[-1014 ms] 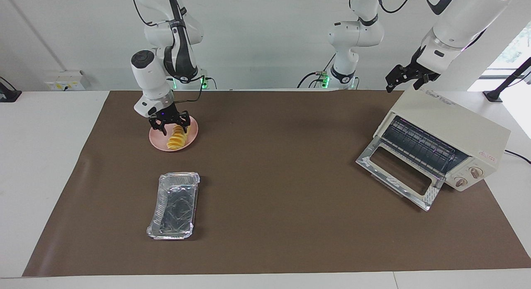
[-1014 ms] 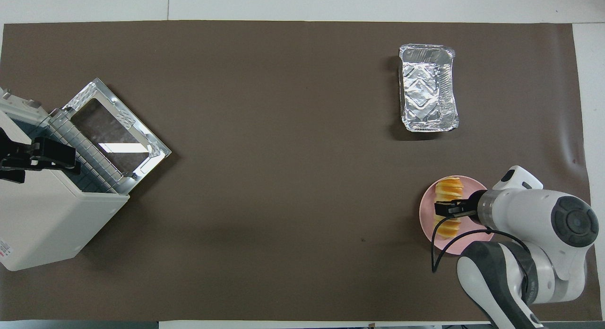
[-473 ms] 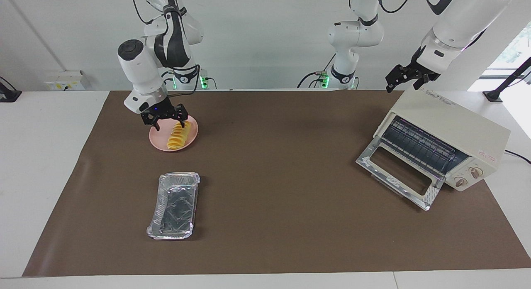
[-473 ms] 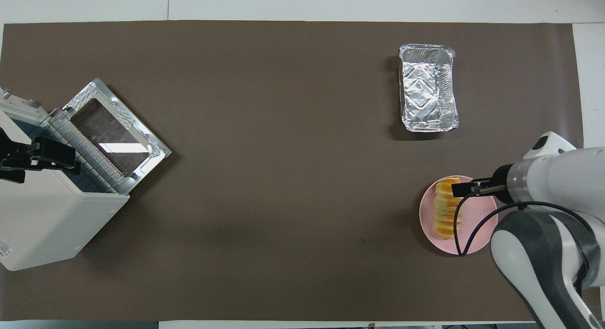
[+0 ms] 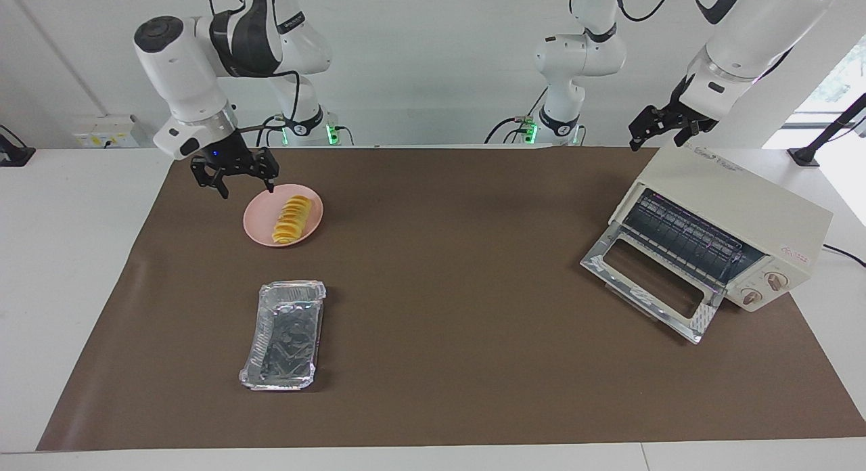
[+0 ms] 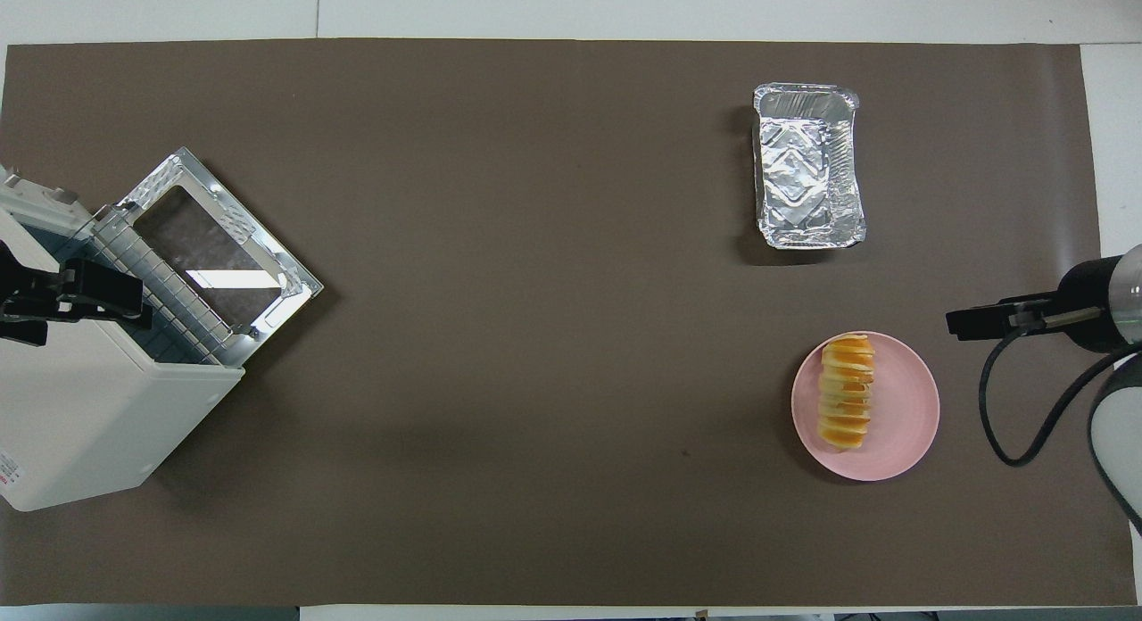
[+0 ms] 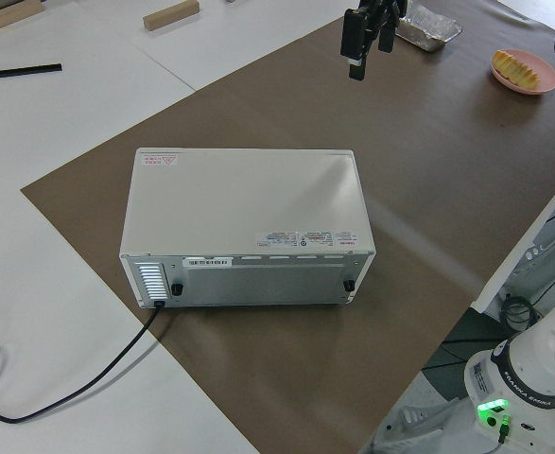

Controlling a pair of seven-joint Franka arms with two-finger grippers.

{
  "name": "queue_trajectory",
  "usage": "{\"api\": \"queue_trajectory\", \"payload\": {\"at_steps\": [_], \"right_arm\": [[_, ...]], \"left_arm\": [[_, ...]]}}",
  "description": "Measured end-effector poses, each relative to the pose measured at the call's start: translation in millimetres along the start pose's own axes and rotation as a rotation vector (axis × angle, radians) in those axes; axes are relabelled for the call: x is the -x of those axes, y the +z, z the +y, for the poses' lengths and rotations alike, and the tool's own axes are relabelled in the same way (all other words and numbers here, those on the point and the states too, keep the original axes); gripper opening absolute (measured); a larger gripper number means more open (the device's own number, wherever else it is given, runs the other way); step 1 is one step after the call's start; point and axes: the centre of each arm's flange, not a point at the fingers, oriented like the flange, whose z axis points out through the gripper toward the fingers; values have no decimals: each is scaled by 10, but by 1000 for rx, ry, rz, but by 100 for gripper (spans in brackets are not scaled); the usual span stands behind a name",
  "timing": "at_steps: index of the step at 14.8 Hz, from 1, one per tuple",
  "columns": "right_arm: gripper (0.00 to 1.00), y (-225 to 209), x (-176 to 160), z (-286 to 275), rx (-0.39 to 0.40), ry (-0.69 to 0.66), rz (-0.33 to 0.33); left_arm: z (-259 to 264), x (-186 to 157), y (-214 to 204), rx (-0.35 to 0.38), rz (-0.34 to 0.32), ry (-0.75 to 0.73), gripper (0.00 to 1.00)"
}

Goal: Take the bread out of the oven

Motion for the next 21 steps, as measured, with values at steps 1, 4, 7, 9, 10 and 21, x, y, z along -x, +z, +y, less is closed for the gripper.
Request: {"api": "queue_trajectory", "payload": {"at_steps": [1, 4, 7, 9, 10, 21], "right_arm": [[100, -76, -29, 4, -4, -1, -19], [100, -341, -111, 10, -19, -5, -94], [100, -648, -205, 106, 1, 4, -96], [100, -780, -260, 149, 13, 9, -72], [100, -825, -277, 151, 16, 8, -63], [100, -823, -298, 147, 35, 15, -66]], "left_arm": [[0, 0, 0, 0, 0, 0, 100], [0, 0, 0, 0, 0, 0, 100], [0, 0, 0, 0, 0, 0, 100], [0, 0, 0, 0, 0, 0, 100], [0, 0, 0, 0, 0, 0, 100], [0, 0, 0, 0, 0, 0, 100]]}}
